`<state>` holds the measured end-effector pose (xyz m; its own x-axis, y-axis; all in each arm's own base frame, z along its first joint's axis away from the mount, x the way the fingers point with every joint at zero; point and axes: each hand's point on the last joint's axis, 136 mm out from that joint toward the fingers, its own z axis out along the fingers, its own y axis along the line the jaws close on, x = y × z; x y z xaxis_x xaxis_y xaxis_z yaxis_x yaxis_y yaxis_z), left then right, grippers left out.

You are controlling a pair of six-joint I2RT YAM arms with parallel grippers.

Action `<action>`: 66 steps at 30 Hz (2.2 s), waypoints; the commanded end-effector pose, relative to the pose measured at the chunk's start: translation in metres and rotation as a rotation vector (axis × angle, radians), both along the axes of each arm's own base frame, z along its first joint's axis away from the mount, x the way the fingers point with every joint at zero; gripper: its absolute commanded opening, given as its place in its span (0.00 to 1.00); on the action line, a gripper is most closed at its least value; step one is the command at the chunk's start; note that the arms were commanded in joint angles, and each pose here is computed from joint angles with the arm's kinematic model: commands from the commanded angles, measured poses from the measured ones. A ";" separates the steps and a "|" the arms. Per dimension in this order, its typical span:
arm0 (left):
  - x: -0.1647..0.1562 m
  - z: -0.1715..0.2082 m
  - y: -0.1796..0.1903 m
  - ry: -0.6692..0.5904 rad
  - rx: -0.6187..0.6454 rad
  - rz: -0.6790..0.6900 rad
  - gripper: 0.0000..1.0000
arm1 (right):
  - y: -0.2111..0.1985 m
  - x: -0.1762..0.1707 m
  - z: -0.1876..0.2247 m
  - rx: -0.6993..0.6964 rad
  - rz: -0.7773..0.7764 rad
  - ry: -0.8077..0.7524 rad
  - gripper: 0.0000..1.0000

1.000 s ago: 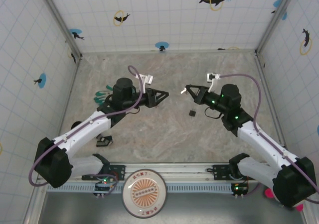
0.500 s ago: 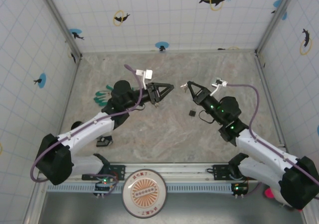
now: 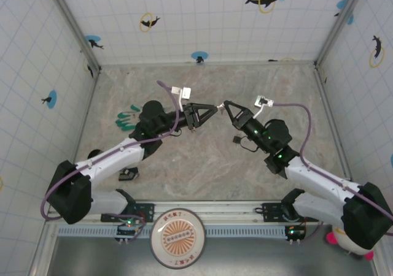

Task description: Unlock with the key

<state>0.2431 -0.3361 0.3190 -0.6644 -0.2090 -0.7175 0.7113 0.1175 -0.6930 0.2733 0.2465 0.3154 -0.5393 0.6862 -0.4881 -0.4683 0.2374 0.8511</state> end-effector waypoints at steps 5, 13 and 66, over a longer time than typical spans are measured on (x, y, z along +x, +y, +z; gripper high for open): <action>-0.005 0.013 -0.004 -0.032 -0.027 -0.031 0.39 | 0.005 -0.006 0.030 0.071 0.032 -0.077 0.00; -0.008 0.016 -0.005 -0.044 -0.030 -0.049 0.14 | 0.009 -0.008 0.032 0.085 0.052 -0.083 0.00; -0.030 -0.054 -0.013 0.046 0.431 -0.351 0.00 | 0.010 -0.038 -0.039 -0.301 0.478 -0.011 0.34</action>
<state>0.2186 -0.3509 0.2469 -0.7122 0.3332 -0.6178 0.6947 0.2086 -0.6884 0.2403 0.2502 0.2513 -0.7880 0.2205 -0.5749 -0.5124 0.2828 0.8108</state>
